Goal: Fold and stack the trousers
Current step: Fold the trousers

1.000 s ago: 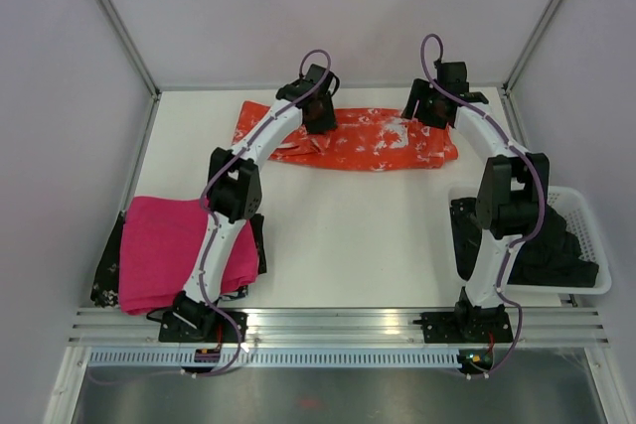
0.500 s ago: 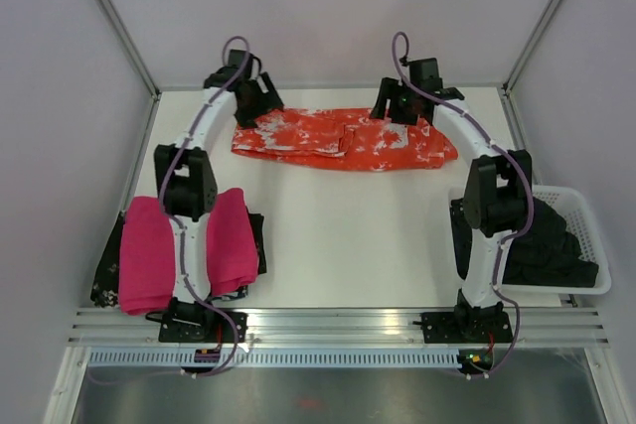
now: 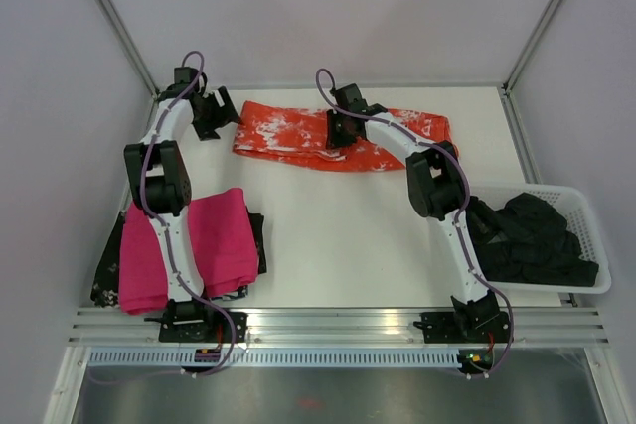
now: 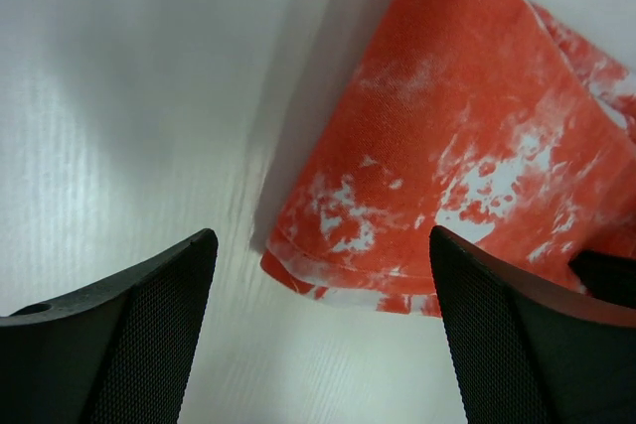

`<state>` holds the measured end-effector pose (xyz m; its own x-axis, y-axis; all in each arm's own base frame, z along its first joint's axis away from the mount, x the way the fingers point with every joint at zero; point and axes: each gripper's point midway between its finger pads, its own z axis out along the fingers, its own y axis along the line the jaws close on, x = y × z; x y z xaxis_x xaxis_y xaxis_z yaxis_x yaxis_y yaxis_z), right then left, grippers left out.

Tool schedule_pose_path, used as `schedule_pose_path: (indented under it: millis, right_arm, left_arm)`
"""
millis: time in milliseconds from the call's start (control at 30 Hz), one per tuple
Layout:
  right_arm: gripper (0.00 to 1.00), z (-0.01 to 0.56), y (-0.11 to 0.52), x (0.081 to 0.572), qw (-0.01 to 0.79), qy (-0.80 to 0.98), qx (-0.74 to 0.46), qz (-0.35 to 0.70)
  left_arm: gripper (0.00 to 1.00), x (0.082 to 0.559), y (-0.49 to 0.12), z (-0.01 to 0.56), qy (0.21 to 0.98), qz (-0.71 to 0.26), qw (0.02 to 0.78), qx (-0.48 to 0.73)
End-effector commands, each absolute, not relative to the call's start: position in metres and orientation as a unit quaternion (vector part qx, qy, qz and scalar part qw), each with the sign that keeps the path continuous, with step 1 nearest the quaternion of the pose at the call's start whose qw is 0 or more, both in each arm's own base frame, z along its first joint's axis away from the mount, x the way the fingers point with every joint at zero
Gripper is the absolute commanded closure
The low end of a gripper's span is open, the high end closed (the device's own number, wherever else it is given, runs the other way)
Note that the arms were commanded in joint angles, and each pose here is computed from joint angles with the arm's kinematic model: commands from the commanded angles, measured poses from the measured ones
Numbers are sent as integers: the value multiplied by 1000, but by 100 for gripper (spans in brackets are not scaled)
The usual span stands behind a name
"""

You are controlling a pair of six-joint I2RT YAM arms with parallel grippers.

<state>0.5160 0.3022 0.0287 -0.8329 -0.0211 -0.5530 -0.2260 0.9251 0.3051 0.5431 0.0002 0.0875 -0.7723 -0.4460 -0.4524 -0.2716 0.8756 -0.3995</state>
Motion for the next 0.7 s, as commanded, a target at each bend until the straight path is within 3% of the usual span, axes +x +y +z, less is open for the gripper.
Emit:
schedule_pose_path:
  millis: [0,233,333,433,467,533,600,633,667]
  right_arm:
    - [72,12,261,519,274,956,-60,86]
    - [75,-1,252,506,258,961,-60,75]
    - [67,40,264,520,296,947,-58,105]
    - [56,98,270,539,340,929,-46,138]
    - [51,114,263,545,351,925,-36,141]
    - [46,147,251,551,371,917,-19,147]
    - [44,162,221,557,377,915,14,144]
    - [43,174,194,559,382,913,39,134]
    - [43,180,179,561,386,911,55,132]
  left_arm:
    - [8,549,-16,62,933,-194,273,-133]
    - [8,548,-35,34,931,-248,249,-104]
    - [15,547,-39,24,930,-258,239,-102]
    - [40,550,-44,23,927,-273,236,-103]
    - [55,550,-45,22,926,-275,235,-105]
    - [64,552,-49,24,923,-285,238,-104]
    - [81,555,-49,27,921,-286,247,-98]
    - [98,558,-43,29,923,-271,255,-98]
    - [98,559,-36,27,928,-250,256,-106]
